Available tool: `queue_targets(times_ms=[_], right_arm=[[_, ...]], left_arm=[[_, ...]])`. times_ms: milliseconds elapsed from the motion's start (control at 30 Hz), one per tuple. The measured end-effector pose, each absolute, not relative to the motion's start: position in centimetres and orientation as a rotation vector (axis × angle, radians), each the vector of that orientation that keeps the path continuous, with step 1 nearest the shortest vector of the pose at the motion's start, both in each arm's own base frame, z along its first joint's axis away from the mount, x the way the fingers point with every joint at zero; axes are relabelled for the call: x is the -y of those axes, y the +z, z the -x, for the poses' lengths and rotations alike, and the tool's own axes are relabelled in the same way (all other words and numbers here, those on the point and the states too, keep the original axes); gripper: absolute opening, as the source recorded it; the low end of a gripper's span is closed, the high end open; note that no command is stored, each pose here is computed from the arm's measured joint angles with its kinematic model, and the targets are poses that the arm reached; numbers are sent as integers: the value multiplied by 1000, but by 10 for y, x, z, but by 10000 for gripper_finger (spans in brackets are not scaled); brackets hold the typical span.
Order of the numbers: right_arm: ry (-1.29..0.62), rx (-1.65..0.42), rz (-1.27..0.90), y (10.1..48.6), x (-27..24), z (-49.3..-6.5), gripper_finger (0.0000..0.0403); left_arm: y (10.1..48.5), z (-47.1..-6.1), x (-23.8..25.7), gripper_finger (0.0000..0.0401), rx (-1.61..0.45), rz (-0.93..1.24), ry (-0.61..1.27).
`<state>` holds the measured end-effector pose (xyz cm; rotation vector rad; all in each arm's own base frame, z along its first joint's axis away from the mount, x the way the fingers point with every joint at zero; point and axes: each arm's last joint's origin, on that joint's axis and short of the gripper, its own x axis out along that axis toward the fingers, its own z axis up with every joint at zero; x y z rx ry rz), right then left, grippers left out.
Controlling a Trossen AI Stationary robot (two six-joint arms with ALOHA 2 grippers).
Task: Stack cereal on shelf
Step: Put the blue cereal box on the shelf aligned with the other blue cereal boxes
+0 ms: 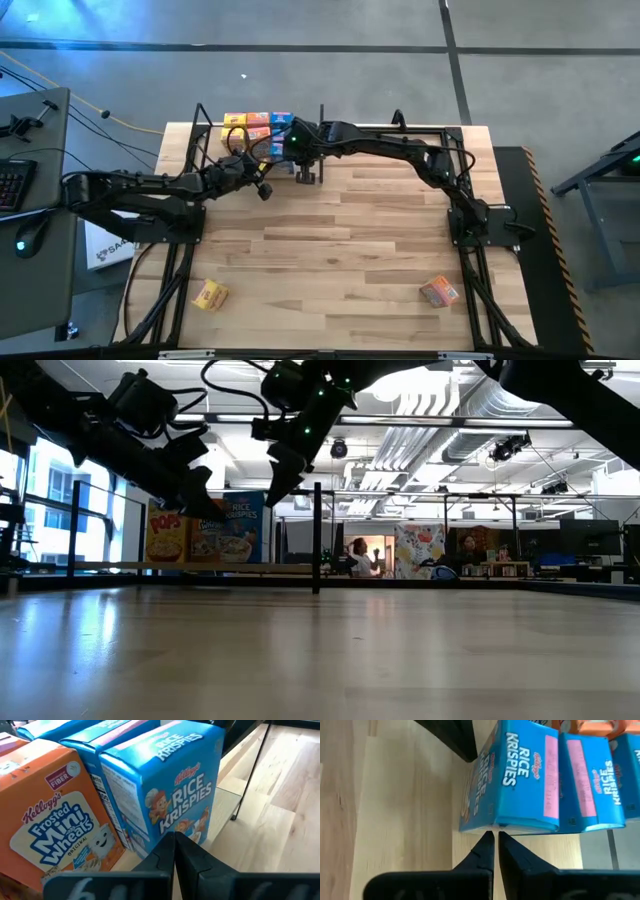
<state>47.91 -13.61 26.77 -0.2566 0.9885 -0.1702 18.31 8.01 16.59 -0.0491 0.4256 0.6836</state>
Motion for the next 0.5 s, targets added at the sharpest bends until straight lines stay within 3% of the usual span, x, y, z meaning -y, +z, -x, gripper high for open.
queue_targets(times_ms=[500], right_arm=[[-202,-990,263,272,141,-477,1]], left_arm=[[166,-184,-79,0,-420,58,646]])
